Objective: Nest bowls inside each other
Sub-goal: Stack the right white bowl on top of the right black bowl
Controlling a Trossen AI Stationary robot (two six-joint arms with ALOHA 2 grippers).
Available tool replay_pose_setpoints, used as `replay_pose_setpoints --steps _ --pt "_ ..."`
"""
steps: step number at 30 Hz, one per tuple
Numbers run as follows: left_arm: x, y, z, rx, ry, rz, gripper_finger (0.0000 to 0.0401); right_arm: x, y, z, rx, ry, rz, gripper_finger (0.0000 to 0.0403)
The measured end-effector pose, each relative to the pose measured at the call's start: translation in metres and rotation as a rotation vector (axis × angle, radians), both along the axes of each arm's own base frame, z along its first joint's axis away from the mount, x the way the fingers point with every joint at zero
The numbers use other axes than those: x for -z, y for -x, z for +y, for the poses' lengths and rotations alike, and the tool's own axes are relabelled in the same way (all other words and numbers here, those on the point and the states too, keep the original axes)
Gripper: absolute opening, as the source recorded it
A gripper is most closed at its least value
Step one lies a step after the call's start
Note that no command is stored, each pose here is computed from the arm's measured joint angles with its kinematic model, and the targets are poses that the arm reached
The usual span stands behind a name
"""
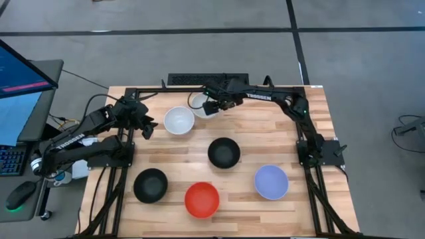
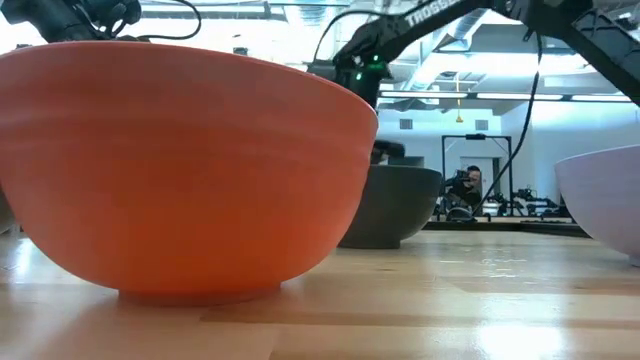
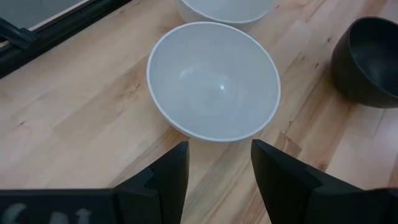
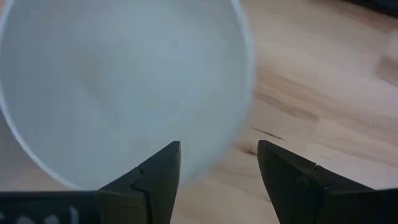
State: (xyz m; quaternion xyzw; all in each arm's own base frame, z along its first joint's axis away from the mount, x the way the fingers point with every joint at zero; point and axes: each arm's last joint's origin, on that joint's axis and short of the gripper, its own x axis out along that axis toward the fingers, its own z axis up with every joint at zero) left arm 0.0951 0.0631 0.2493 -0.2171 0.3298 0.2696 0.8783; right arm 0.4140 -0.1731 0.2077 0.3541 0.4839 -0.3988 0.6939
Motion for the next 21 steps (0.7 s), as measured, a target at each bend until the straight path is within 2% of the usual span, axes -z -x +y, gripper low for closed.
replay_pose_setpoints --steps 4,11,13,17,21 --pt "0.000 0.000 0.000 0.004 0.001 -0.001 0.0165 0.010 -0.002 -0.001 -0.001 -0.017 0.021 0.0236" --pt "0.000 0.000 0.000 0.005 0.002 -0.001 0.0165 0.008 -0.003 -0.009 0.020 0.018 -0.009 0.0235" --pt "0.000 0.000 0.000 0.005 0.002 -0.001 0.0165 0.008 -0.001 -0.014 0.027 0.000 -0.018 0.0234" --pt "0.000 0.000 0.000 0.005 0.002 -0.001 0.0165 0.028 0.000 -0.019 0.042 -0.057 0.023 0.0234" --pt "0.000 0.000 0.000 0.005 0.002 -0.001 0.0165 0.034 -0.004 -0.019 0.043 -0.064 0.012 0.0234"
